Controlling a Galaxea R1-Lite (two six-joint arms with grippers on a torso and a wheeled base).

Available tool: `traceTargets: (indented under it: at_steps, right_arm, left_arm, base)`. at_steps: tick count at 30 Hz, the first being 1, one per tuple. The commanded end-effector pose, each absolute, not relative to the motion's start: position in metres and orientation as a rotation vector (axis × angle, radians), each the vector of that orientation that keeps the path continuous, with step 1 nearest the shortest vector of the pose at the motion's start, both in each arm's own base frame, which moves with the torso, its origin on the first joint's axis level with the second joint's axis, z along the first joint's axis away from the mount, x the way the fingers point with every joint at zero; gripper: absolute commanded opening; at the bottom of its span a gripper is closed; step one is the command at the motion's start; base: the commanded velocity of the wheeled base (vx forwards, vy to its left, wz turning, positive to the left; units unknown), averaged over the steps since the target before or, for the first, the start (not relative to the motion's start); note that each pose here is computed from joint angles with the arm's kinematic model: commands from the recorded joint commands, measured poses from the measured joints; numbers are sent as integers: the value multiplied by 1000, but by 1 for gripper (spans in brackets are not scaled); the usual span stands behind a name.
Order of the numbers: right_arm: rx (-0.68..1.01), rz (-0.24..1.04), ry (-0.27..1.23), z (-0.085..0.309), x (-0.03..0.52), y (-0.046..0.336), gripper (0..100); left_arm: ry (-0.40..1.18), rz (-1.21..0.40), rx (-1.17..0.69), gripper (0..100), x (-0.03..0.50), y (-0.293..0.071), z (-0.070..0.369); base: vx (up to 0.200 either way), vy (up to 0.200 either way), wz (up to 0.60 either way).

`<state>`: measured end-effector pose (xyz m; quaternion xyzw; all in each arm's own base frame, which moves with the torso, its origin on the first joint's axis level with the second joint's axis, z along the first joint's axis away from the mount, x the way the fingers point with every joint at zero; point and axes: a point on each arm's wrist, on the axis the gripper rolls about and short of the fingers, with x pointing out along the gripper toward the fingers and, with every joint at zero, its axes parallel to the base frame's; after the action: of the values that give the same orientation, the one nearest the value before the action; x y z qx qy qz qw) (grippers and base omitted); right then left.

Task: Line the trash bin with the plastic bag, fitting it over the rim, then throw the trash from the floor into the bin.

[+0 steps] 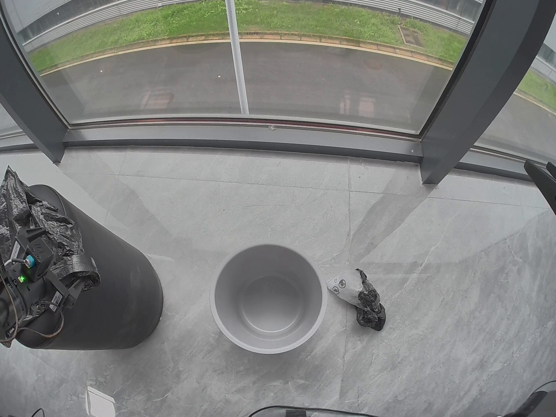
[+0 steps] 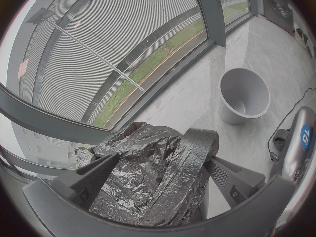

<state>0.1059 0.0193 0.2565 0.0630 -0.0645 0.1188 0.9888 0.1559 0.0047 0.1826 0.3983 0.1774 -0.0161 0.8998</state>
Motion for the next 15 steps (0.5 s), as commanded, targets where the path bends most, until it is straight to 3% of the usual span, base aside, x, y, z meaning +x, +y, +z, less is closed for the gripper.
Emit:
traceTargets:
  at_steps: [1, 10, 11, 15]
  right_arm:
    - [126, 240, -133, 257, 105, 19, 100]
    - [127, 240, -136, 257, 104, 19, 100]
    - [127, 240, -136, 257, 104, 19, 100]
    - [127, 240, -140, 258, 104, 19, 100]
  left_arm:
    - [385, -26, 825, 100, 159, 7, 180]
    - [364, -18, 819, 100, 164, 7, 181]
    - [362, -17, 817, 0, 164, 7, 181]
    - [353, -17, 811, 0, 162, 7, 182]
  base:
    - [0, 0, 0]
    - [0, 0, 0]
    - [0, 0, 0]
    - [0, 0, 0]
